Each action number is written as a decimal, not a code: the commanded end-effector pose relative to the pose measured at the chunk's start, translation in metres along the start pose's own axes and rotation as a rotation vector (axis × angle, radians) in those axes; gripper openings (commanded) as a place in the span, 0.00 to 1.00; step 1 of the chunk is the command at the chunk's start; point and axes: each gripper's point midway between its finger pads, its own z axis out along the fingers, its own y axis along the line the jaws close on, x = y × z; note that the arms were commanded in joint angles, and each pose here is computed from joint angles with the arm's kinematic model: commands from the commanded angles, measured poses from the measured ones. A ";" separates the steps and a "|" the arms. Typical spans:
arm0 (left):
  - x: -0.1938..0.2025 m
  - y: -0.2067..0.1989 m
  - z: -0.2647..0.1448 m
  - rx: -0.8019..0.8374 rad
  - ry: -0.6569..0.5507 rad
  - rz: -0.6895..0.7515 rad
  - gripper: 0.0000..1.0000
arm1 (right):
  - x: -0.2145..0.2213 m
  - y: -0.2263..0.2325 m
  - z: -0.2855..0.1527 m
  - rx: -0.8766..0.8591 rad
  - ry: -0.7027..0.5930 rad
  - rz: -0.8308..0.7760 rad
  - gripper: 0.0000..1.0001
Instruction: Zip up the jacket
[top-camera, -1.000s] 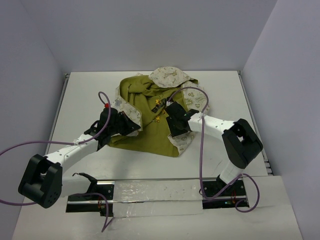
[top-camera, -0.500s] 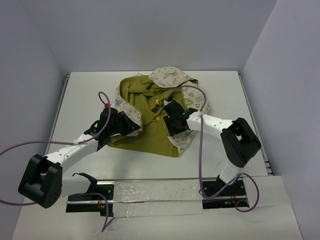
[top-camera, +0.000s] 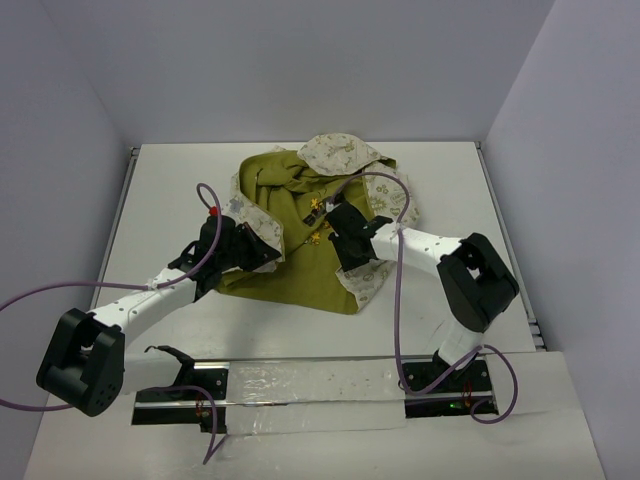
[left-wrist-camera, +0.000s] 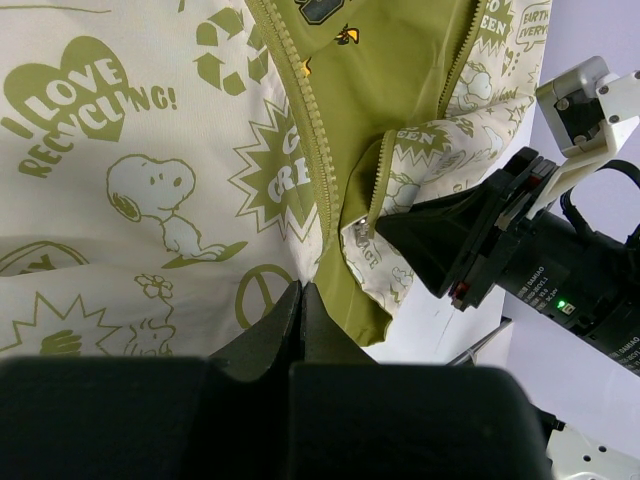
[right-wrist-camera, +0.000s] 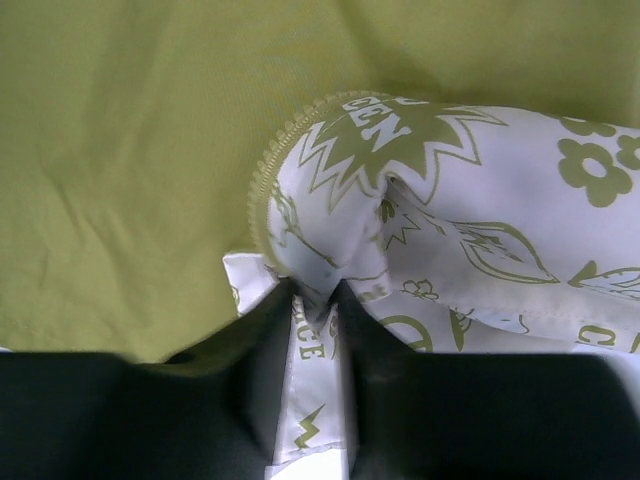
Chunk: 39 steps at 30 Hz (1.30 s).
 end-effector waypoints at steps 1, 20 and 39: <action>-0.013 -0.023 -0.002 0.065 -0.035 0.022 0.00 | -0.012 0.006 -0.002 -0.015 -0.037 -0.011 0.23; -0.026 -0.033 -0.015 0.074 -0.093 0.055 0.00 | -0.055 0.055 -0.106 -0.419 -0.308 0.024 0.00; -0.034 -0.103 -0.072 0.482 -0.248 0.335 0.00 | -0.081 0.106 -0.188 -0.897 -0.759 0.017 0.00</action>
